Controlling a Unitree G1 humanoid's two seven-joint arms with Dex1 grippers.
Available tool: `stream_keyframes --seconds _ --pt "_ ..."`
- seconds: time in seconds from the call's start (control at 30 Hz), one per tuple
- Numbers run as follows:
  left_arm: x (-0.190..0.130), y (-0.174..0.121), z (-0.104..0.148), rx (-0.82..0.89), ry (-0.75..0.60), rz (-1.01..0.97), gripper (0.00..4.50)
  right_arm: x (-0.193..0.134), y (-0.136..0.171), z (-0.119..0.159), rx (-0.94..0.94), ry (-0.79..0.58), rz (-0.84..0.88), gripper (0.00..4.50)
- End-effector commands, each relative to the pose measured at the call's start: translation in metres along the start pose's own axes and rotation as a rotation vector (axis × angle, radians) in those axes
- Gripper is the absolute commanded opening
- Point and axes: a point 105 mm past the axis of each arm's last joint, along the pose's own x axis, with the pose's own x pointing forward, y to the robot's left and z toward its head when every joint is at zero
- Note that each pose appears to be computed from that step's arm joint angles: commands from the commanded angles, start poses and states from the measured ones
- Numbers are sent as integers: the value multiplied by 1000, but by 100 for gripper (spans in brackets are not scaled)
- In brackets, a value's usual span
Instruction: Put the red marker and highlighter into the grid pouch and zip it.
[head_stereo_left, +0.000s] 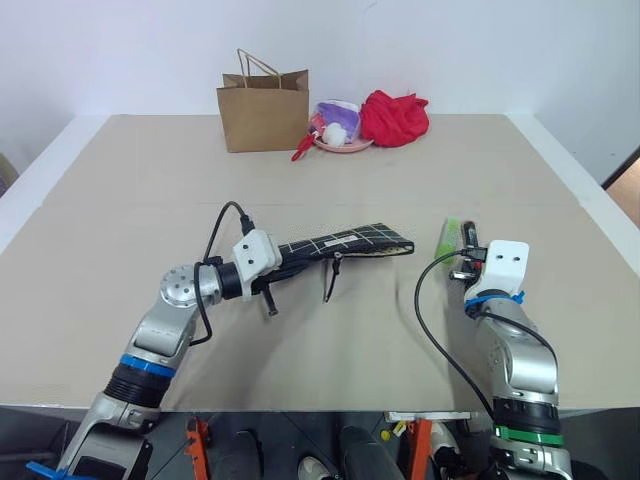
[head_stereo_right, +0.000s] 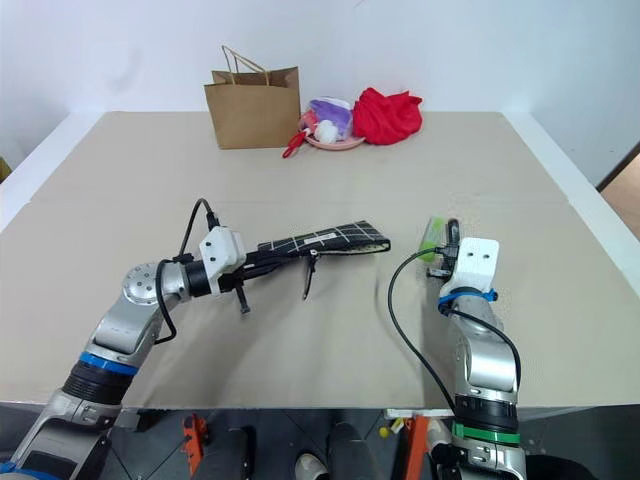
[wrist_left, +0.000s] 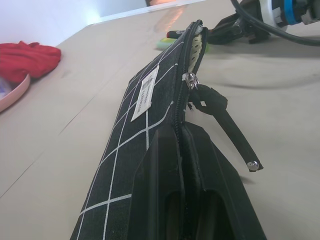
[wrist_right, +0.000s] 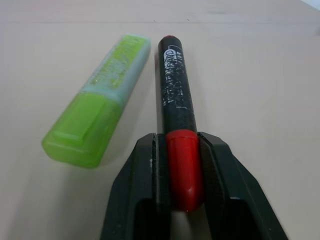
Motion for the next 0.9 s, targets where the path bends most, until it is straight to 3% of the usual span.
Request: stream_keyframes --seconds 0.03,0.33,0.43,0.57,0.9 --pt "-3 5 13 34 -35 19 0 -1 -7 1 -9 -10 -29 52" --pt "-3 6 14 33 -38 20 0 -9 -21 1 -31 -17 -81 52" --pt "-4 3 16 10 -45 -4 0 -27 -33 25 -122 -98 -47 52" --pt "-5 3 23 -22 -77 -46 0 -51 -27 53 -270 -187 172 52" --pt "-1 1 26 -17 -82 -98 0 -90 -3 81 -653 -318 672 52"
